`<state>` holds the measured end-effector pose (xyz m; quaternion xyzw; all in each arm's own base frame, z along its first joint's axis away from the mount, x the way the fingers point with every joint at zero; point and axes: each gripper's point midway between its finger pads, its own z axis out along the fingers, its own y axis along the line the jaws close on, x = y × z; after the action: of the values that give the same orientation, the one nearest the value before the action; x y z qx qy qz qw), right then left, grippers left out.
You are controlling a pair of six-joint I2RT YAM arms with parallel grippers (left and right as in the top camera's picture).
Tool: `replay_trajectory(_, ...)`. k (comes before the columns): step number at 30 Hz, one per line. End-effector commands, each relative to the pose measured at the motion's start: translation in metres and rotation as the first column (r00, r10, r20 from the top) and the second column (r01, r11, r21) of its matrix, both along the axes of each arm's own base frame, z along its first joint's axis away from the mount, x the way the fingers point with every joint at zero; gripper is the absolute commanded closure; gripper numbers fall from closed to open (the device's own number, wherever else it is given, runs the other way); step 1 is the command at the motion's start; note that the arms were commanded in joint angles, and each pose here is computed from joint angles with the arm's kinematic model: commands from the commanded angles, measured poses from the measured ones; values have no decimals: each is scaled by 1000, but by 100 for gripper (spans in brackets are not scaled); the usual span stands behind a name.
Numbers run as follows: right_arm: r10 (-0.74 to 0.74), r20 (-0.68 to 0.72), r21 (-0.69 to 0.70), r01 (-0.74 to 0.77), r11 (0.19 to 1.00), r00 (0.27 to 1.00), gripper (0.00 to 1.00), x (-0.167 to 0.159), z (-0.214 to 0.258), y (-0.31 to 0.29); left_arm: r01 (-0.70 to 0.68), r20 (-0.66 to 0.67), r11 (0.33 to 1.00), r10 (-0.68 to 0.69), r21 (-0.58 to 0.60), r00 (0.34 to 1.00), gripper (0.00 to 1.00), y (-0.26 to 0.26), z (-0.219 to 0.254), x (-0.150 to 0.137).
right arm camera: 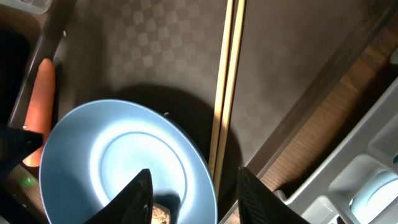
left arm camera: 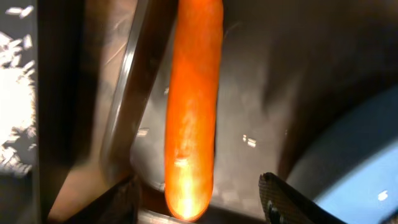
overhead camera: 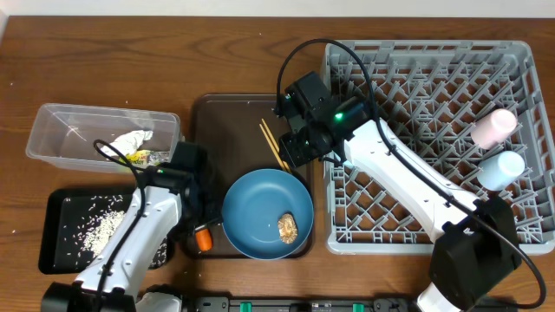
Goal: Sort waste into correct bins and load items into the dishwasher rack
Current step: 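Grasp orange carrot with left gripper and drop it on black tray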
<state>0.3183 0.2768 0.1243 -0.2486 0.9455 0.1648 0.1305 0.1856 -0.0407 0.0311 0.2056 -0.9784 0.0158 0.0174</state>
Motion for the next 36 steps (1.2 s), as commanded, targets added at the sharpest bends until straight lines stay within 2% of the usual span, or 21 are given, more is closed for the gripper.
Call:
replay_trajectory(1, 3, 21, 16, -4, 1000, 1000, 64, -3, 11, 3, -21, -19, 1000, 21, 15, 1000, 40, 5, -15, -11)
replay_trajectory(5, 3, 20, 15, -4, 1000, 1000, 66, -3, 11, 3, -18, -30, 1000, 19, 16, 999, 51, 6, -26, -19)
replay_trajectory(8, 3, 21, 16, -4, 1000, 1000, 67, -3, 11, 3, -16, -13, 999, 17, 32, 1000, 55, 9, -27, -16)
replay_trajectory(10, 3, 22, 16, -4, 1000, 1000, 67, -3, 11, 3, -17, 7, 999, 16, 35, 1000, 64, 9, -27, -11)
replay_trajectory(13, 3, 20, 15, -3, 1000, 1000, 69, -3, 11, 2, -18, 19, 999, 17, 31, 1000, 85, 8, -27, -8)
replay_trajectory(15, 2, 17, 12, -2, 1000, 1000, 70, -3, 11, 2, -17, 20, 999, 17, 28, 1000, 91, 8, -23, -6)
replay_trajectory(20, 4, 18, 10, -4, 1000, 1000, 70, -3, 11, 1, -18, 35, 1000, 17, 25, 999, 91, 6, 7, 3)
replay_trajectory(26, -4, 28, -7, 4, 1000, 1000, 70, -1, 10, -2, -48, 127, 998, 42, 43, 991, 91, 10, 66, 18)
replay_trajectory(28, -4, 25, -9, 4, 1000, 1000, 70, -2, 9, -2, -137, 144, 984, 120, 115, 982, 91, 27, 76, 12)
replay_trajectory(31, -4, 20, -13, 4, 1000, 1000, 70, -3, 9, -3, -300, 158, 930, 270, 214, 950, 94, 57, 83, -3)
replay_trajectory(36, -4, 20, -13, 4, 1000, 1000, 70, -3, 9, -3, -510, 186, 822, 476, 253, 860, 94, 94, 84, -12)
